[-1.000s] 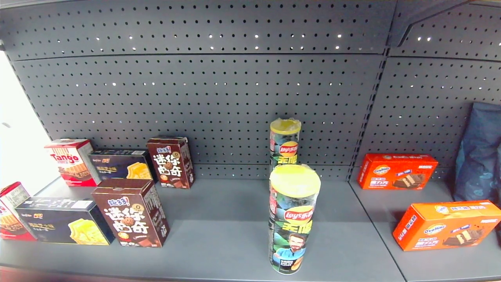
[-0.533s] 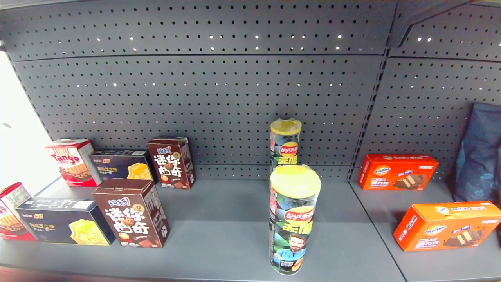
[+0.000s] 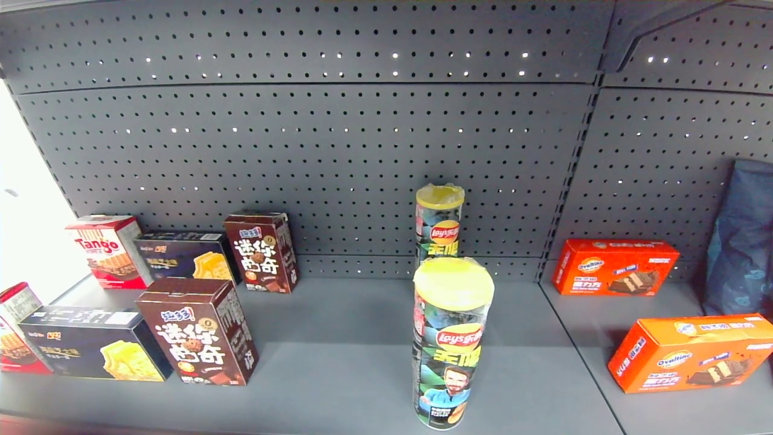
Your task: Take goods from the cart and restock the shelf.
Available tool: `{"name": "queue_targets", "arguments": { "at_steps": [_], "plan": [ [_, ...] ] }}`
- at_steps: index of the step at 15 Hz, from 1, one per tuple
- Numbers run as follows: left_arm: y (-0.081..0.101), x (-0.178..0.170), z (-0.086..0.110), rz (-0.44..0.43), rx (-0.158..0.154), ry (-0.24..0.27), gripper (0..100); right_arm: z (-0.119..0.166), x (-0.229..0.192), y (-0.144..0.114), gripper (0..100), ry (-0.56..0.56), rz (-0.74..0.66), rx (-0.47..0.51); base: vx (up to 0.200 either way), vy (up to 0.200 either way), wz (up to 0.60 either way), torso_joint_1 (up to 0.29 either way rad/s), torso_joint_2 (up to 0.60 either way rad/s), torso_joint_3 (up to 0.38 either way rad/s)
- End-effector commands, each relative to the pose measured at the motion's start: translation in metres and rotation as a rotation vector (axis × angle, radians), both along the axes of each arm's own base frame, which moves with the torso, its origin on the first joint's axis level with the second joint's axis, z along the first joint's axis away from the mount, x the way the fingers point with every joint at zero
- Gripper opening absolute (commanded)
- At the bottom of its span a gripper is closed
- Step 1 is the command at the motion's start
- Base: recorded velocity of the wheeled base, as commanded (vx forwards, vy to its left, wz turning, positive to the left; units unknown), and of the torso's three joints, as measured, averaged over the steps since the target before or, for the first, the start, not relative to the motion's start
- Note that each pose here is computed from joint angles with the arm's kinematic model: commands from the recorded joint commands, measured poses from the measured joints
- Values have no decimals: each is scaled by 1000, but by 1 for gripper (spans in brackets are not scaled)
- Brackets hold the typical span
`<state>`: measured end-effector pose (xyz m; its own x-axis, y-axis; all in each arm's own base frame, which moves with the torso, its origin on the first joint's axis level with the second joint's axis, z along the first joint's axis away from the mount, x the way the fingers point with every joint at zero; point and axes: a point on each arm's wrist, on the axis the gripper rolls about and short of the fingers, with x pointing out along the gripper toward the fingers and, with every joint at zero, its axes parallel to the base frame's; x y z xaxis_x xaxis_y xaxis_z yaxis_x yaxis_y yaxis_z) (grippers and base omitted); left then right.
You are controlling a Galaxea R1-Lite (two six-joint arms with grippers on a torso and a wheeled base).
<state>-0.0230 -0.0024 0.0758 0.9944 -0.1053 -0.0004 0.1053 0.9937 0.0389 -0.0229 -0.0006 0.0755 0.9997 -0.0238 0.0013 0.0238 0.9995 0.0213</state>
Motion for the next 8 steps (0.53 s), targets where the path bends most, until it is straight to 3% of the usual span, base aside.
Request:
{"name": "queue_targets", "arguments": {
  "at_steps": [1, 6, 8],
  "plan": [
    [0, 0, 0, 1, -1, 0, 100, 0, 0, 0, 100, 1, 1, 0, 0, 0, 0, 0, 0, 0],
    [0, 0, 0, -2, 6, -1, 100, 0, 0, 0, 100, 1, 1, 0, 0, 0, 0, 0, 0, 0],
    [0, 0, 0, 0, 1, -1, 100, 0, 0, 0, 100, 1, 1, 0, 0, -200, 0, 7, 5, 5]
  ]
}}
